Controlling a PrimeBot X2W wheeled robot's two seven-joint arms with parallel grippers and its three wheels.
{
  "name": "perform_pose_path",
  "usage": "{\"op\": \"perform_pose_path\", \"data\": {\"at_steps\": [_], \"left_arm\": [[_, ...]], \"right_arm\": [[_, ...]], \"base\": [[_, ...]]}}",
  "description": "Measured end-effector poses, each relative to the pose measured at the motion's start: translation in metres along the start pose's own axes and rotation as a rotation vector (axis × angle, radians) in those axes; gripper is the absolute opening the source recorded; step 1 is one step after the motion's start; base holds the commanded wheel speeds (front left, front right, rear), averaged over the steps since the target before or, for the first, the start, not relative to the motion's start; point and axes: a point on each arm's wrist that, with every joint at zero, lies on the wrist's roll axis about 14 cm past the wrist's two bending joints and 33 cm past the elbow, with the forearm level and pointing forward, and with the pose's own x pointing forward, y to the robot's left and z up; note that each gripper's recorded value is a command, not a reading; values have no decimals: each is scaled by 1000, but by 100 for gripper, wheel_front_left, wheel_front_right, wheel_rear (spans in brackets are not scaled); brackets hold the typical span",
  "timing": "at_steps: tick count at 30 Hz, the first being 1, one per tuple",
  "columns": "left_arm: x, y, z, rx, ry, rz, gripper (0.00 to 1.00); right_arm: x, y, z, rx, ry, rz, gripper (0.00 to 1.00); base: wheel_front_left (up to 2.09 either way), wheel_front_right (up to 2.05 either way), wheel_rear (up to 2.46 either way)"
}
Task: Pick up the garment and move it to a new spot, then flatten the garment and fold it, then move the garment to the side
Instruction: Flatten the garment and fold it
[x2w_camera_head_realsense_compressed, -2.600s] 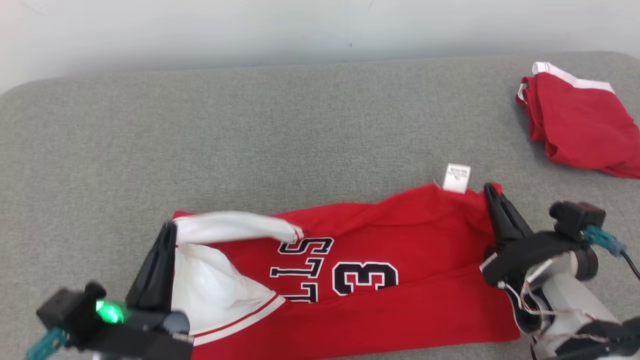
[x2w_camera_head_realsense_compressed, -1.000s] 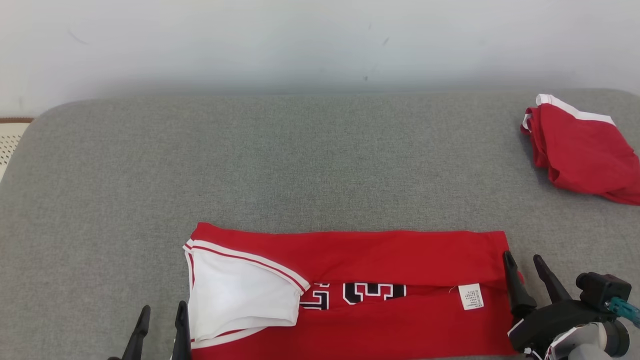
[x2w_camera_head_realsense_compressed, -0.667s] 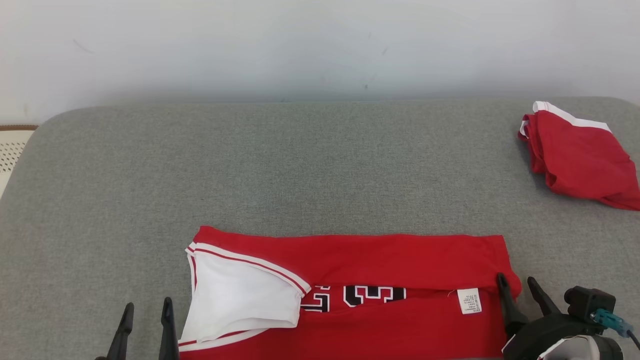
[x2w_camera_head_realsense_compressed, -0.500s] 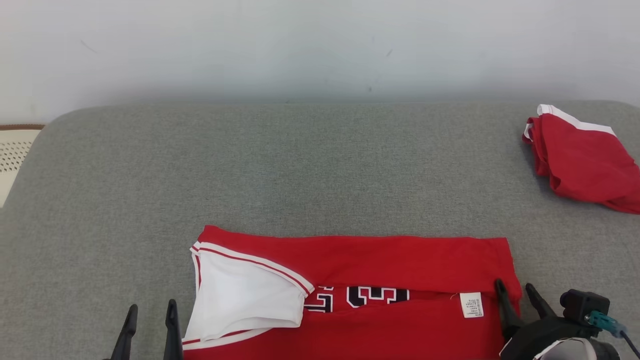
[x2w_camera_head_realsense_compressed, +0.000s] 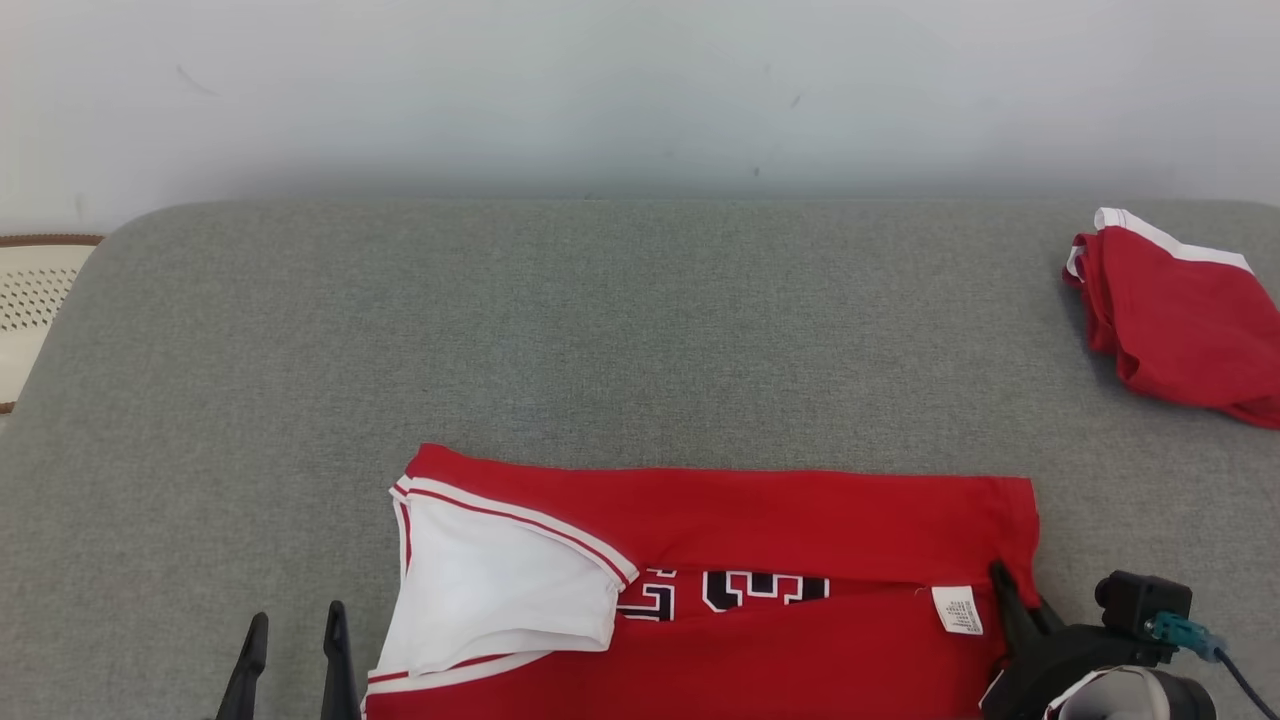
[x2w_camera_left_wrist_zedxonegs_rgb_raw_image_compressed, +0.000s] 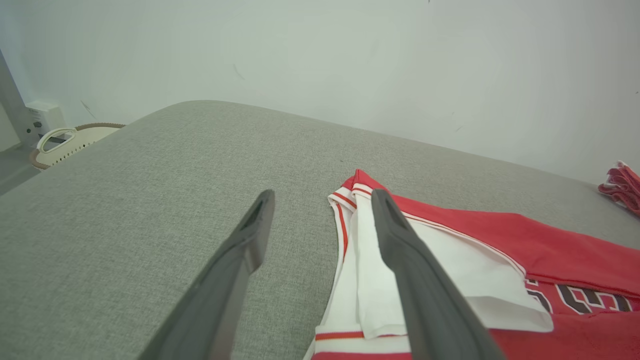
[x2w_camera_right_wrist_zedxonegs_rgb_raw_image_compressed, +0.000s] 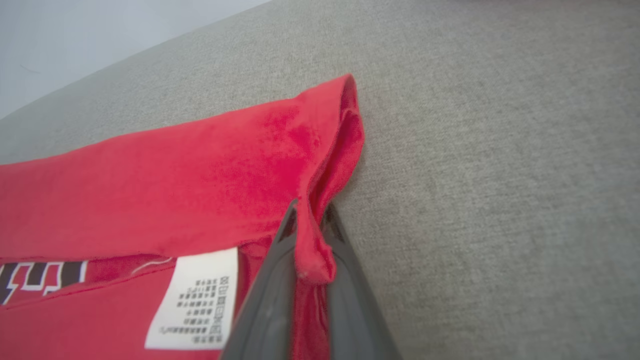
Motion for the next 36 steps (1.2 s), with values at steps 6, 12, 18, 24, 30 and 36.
{"op": "perform_pose_path", "data": {"at_steps": [6,12,18,24,30,36], "left_arm": [[2,-5,-1,-5,2,-8,100],[3,-7,-2,-17,3,-11,100],[4,-12,1,-24,-6,-18,100],[2,-11,3,-25,-11,-16,100],[-2,-7,7,-33,-21,-9,100],[-9,-4,10,-36,-27,2,100]], "right_arm": [[-1,-21,20,-31,-42,-34,0],[-6,-37,37,-41,-86,-57,0],[-7,-10,59,-22,-126,42,0],[-14,46,88,19,-186,213,0],[-27,95,100,52,-202,355,0],[-35,147,97,105,-174,485,0]], "base": [[0,0,0],[0,0,0],[0,0,0],[0,0,0],[0,0,0],[0,0,0]]}}
